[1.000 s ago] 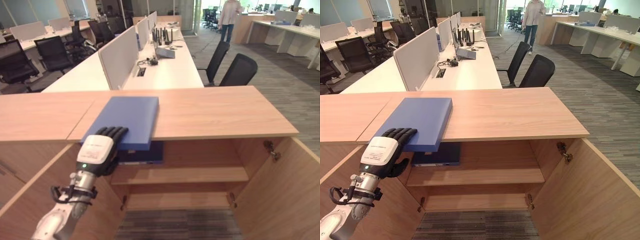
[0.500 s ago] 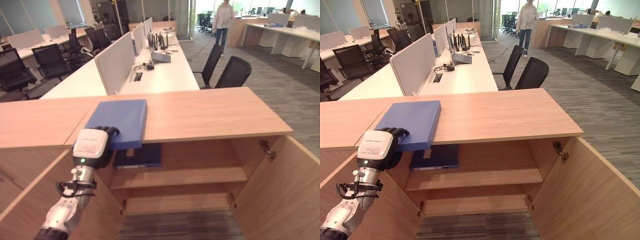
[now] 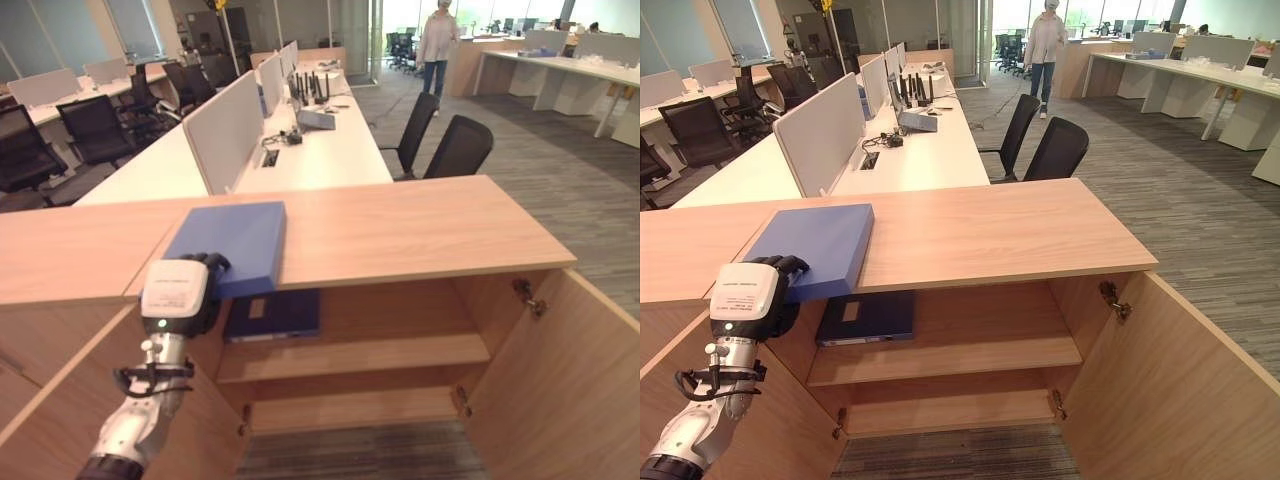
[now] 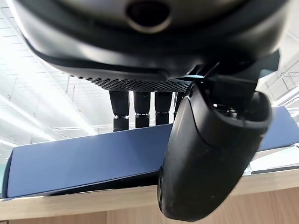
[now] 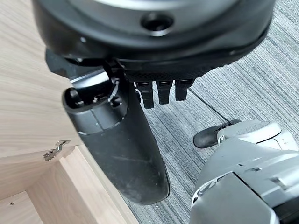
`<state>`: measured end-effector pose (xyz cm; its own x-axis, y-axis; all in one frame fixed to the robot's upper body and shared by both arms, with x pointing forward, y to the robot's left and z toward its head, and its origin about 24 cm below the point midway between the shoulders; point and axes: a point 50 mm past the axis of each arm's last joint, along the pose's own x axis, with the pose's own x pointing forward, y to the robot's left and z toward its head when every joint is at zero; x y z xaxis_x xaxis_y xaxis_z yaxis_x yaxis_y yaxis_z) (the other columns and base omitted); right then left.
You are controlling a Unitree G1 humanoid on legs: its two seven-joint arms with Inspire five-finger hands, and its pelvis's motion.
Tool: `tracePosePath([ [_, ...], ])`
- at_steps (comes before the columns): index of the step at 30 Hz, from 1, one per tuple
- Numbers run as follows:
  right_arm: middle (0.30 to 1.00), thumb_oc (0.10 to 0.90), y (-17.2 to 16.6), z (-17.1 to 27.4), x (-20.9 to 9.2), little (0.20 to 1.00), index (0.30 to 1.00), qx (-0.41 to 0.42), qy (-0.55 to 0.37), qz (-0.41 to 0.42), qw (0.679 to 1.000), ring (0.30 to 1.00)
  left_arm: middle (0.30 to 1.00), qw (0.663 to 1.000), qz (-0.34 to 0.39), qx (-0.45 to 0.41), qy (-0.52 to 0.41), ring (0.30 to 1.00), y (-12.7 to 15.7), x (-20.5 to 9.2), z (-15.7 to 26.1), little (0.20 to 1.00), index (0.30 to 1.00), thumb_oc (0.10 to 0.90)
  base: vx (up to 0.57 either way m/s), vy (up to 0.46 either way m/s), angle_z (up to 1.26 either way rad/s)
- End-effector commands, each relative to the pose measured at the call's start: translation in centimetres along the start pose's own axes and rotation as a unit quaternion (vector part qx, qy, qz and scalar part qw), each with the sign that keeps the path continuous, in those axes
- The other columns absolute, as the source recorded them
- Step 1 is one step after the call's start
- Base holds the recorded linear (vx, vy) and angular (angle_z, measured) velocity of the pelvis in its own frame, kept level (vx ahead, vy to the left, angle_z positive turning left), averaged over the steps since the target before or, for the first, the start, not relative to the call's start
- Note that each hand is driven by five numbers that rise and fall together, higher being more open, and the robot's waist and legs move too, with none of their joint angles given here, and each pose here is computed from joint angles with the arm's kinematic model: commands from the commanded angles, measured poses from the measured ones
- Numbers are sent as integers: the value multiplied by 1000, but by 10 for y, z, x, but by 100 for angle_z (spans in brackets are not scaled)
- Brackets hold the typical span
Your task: Put the empty folder in the office cabinet
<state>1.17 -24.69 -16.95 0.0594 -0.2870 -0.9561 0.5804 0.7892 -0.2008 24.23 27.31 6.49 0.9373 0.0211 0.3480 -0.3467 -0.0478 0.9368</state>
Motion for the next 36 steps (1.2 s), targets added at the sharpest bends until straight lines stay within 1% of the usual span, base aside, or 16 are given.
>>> tracePosePath([
  [1, 900, 800, 18, 28, 0, 900, 900, 2, -42, 14, 999, 900, 300, 998, -38, -47, 35, 300, -2, 0, -6, 300, 300, 400, 0, 0, 0],
  [3, 900, 800, 19, 28, 0, 900, 900, 0, -44, 17, 999, 900, 300, 996, -23, -85, 31, 300, 5, 0, 1, 300, 300, 400, 0, 0, 0],
  [4, 900, 800, 23, 25, -1, 900, 900, -10, -44, 26, 999, 900, 300, 982, 15, -190, -17, 300, 33, 2, 25, 300, 300, 400, 0, 0, 0],
  [5, 900, 800, 23, 24, -1, 900, 900, -11, -44, 26, 999, 900, 300, 981, 14, -191, -17, 300, 35, 1, 24, 300, 300, 400, 0, 0, 0],
  [9, 900, 800, 21, 20, -1, 900, 900, -43, -41, 32, 998, 900, 300, 934, 9, -345, -88, 300, 65, 1, 55, 300, 300, 400, -4, 0, 7],
  [10, 900, 800, 19, 21, 0, 900, 900, -53, -42, 34, 997, 900, 300, 902, -5, -419, -108, 300, 70, 2, 66, 300, 300, 400, -5, 9, 5],
  [12, 900, 800, 17, 24, 0, 900, 900, -75, -43, 41, 995, 900, 300, 792, -26, -592, -148, 300, 89, 4, 77, 300, 300, 400, -6, 7, 2],
  [17, 900, 800, 29, 25, -1, 900, 900, -87, -30, 69, 993, 900, 300, 618, -66, -758, -198, 300, 109, 8, 87, 300, 300, 400, 0, 0, 0],
  [19, 900, 800, 29, 25, -1, 900, 900, -87, -30, 70, 993, 900, 300, 618, -66, -758, -198, 300, 109, 8, 87, 300, 300, 400, 0, 0, 0],
  [20, 900, 800, 31, 23, -1, 900, 900, -90, -25, 78, 993, 900, 300, 577, -82, -787, -202, 300, 109, 9, 93, 300, 300, 400, 0, 0, 0],
  [21, 900, 800, 34, 21, -1, 900, 900, -86, -19, 84, 993, 900, 300, 565, -93, -794, -204, 300, 108, 9, 97, 300, 300, 400, 38, -4, 0],
  [27, 900, 800, 33, 21, -1, 900, 900, -88, -19, 86, 992, 900, 300, 585, -118, -783, -173, 300, 96, 3, 92, 300, 300, 400, 3, -2, 2],
  [30, 900, 800, 32, 21, -1, 900, 900, -87, -19, 85, 992, 900, 300, 613, -125, -765, -152, 300, 89, -2, 86, 300, 300, 400, 8, -8, 5],
  [31, 900, 800, 30, 21, -1, 900, 900, -90, -20, 82, 992, 900, 300, 663, -145, -725, -115, 300, 75, -9, 78, 300, 300, 400, 7, -8, 4],
  [33, 900, 800, 30, 21, -1, 900, 900, -91, -20, 82, 992, 900, 300, 664, -145, -725, -115, 300, 74, -10, 78, 300, 300, 400, 0, 0, 0],
  [36, 900, 800, 31, 24, -1, 900, 900, -105, -26, 82, 991, 900, 300, 746, -180, -637, -79, 300, 56, -17, 64, 300, 300, 400, 0, 0, 0],
])
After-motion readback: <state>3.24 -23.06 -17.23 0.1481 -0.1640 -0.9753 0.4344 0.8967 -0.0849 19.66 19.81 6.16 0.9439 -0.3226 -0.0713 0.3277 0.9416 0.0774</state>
